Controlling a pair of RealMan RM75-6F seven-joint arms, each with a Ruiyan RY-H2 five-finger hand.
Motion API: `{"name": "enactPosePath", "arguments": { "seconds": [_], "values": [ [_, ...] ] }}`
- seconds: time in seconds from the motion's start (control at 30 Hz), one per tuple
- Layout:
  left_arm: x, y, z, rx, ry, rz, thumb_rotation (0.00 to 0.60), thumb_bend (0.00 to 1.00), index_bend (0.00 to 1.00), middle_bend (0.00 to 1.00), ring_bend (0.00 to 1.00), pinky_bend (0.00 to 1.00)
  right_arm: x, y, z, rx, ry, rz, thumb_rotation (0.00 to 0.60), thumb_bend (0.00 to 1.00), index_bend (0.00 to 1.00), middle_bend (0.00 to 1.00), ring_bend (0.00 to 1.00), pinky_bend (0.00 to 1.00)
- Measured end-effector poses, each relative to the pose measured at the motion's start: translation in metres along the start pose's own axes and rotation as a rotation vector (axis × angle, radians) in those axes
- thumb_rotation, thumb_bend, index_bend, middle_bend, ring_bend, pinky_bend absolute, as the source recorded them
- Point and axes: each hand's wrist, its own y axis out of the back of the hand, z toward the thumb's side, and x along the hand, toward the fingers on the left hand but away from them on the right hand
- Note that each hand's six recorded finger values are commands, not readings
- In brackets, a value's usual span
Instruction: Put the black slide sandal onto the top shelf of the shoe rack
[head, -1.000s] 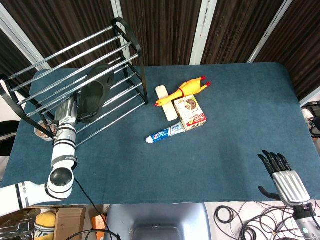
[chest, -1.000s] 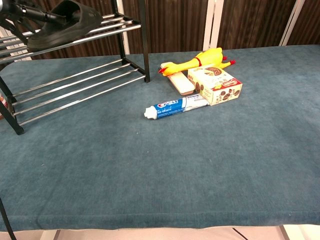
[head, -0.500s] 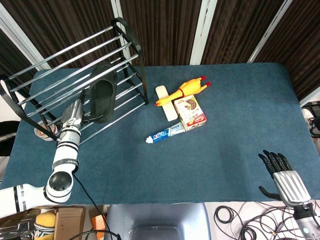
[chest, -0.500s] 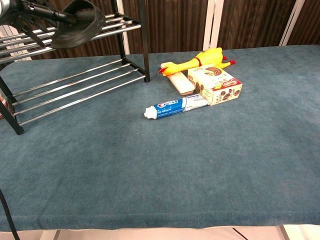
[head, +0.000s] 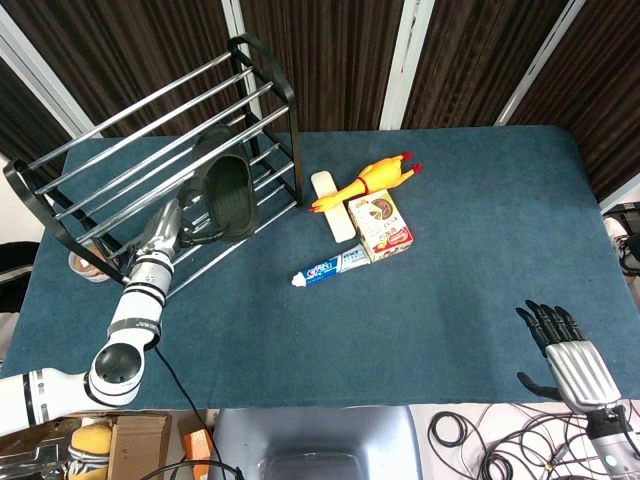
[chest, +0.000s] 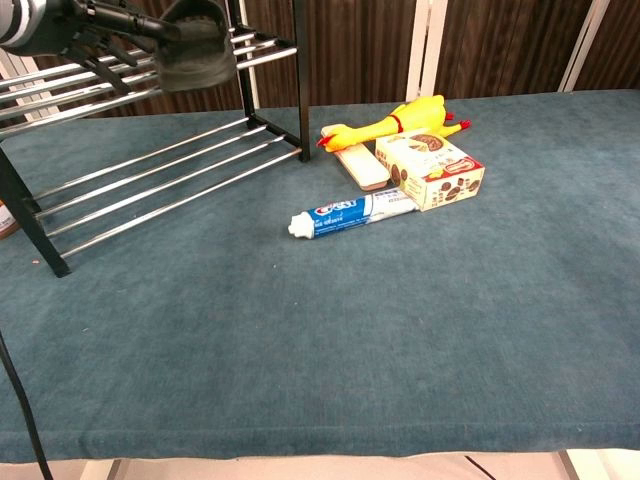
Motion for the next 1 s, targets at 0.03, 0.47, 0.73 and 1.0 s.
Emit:
{"name": "enactPosePath", "arguments": {
  "seconds": [0.03,0.47,0.73,1.0],
  "values": [
    [0.001,-0.001,0.002,-0.007,-0.007,-0.004,0.421,0.22,0.00,0.15,0.14,0.37,0.000,0.001,0.000,-0.001,-0.001,-0.002,0.600,0.16,0.00,0.00,0.00,0.00],
    [0.007,0.005,0.009,-0.054,-0.068,0.040,0.420,0.25,0.00,0.15,0.14,0.43,0.001,0.001,-0.001,-0.002,-0.003,-0.003,0.600,0.16,0.00,0.00,0.00,0.00],
    [0.007,-0.002,0.011,-0.087,-0.078,-0.009,0.536,0.25,0.00,0.14,0.13,0.43,0.000,0.001,-0.001,0.000,-0.006,-0.001,0.600,0.16,0.00,0.00,0.00,0.00],
    [0.010,-0.014,0.018,-0.154,-0.120,-0.076,0.588,0.25,0.00,0.12,0.10,0.39,0.001,0.002,-0.002,-0.003,-0.007,-0.003,0.600,0.16,0.00,0.00,0.00,0.00]
  ]
}}
